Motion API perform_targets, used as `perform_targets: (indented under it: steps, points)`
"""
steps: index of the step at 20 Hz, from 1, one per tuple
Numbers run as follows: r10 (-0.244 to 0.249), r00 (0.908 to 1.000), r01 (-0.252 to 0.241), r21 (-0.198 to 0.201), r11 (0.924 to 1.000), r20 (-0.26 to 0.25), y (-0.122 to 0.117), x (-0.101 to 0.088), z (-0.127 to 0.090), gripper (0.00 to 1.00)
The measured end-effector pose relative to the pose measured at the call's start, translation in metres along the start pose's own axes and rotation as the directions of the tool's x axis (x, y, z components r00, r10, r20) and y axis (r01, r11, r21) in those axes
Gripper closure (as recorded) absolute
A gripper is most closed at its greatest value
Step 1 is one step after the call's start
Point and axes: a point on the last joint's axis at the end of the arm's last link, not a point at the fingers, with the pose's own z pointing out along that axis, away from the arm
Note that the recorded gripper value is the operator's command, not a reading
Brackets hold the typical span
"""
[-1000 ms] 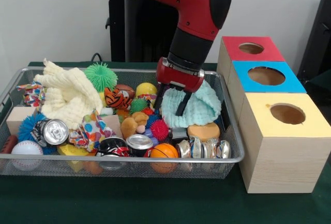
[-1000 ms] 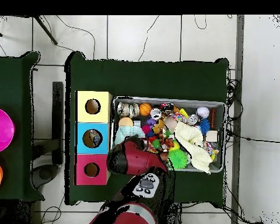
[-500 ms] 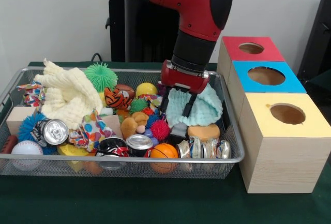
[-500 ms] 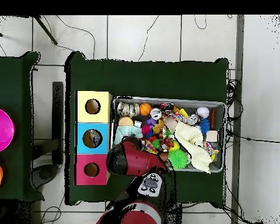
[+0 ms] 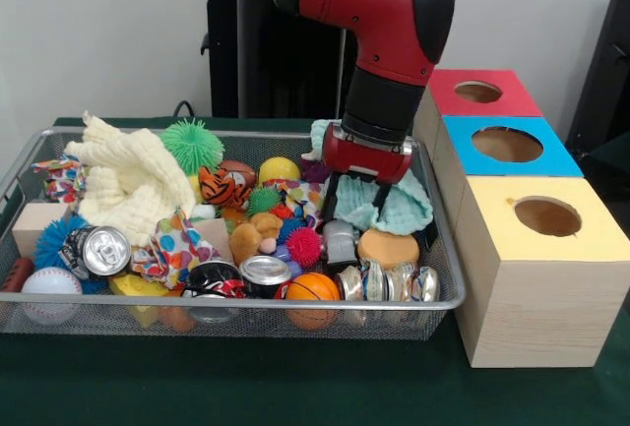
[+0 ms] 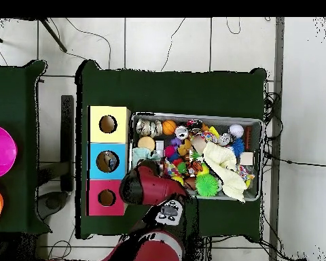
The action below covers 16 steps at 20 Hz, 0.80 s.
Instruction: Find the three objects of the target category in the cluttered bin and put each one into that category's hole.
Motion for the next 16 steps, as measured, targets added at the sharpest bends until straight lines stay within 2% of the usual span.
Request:
perform_targets:
  steps: [1,2,16]
  points:
    - [0.001,1.0,-0.001,0.002,1.0,0.008,-0.0013,0.0004,0.0022,0.0]
    - [0.005,0.9998,-0.005,0.006,1.0,0.019,-0.0046,0.0011,0.0062,1.0]
    - [-0.02,0.9993,0.019,0.033,0.9993,0.03,-0.0061,0.0065,0.0068,1.0]
